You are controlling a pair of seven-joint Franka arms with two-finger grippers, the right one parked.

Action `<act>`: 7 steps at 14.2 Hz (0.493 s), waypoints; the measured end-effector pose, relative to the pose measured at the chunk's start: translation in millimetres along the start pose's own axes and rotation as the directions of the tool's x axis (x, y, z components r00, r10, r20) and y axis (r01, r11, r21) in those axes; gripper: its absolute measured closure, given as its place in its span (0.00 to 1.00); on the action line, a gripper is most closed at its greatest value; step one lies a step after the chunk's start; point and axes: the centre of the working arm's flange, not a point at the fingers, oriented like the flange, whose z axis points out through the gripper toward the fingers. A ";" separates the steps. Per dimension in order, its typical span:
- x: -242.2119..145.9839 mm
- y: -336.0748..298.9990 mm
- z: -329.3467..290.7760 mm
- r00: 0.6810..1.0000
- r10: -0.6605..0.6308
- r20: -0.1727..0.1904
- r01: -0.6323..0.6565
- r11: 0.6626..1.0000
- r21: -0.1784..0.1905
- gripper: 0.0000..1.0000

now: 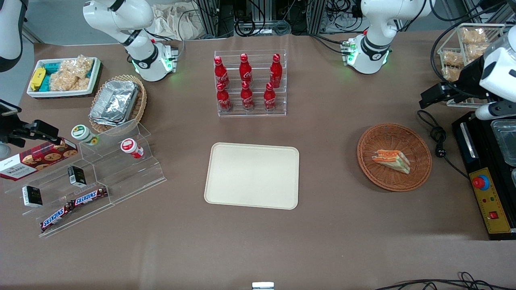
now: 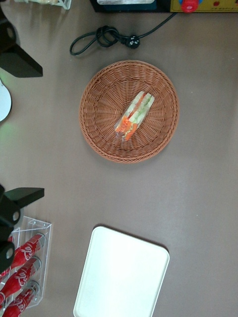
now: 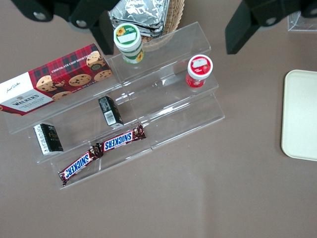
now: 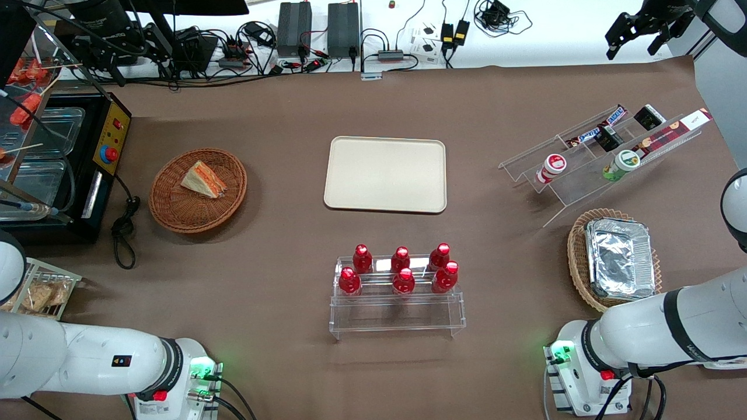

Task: Place sandwich from basket to tray
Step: 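Move the left gripper down over the wrapped sandwich in the wicker basket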

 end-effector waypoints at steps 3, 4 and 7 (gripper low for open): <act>-2.2 17.3 3.1 0.999 0.037 -0.007 -0.036 0.998 0.044 0.00; -2.6 20.2 3.9 0.999 0.041 -0.007 -0.040 0.998 0.051 0.00; 1.8 16.4 11.6 0.995 -0.098 0.005 0.098 0.993 0.062 0.00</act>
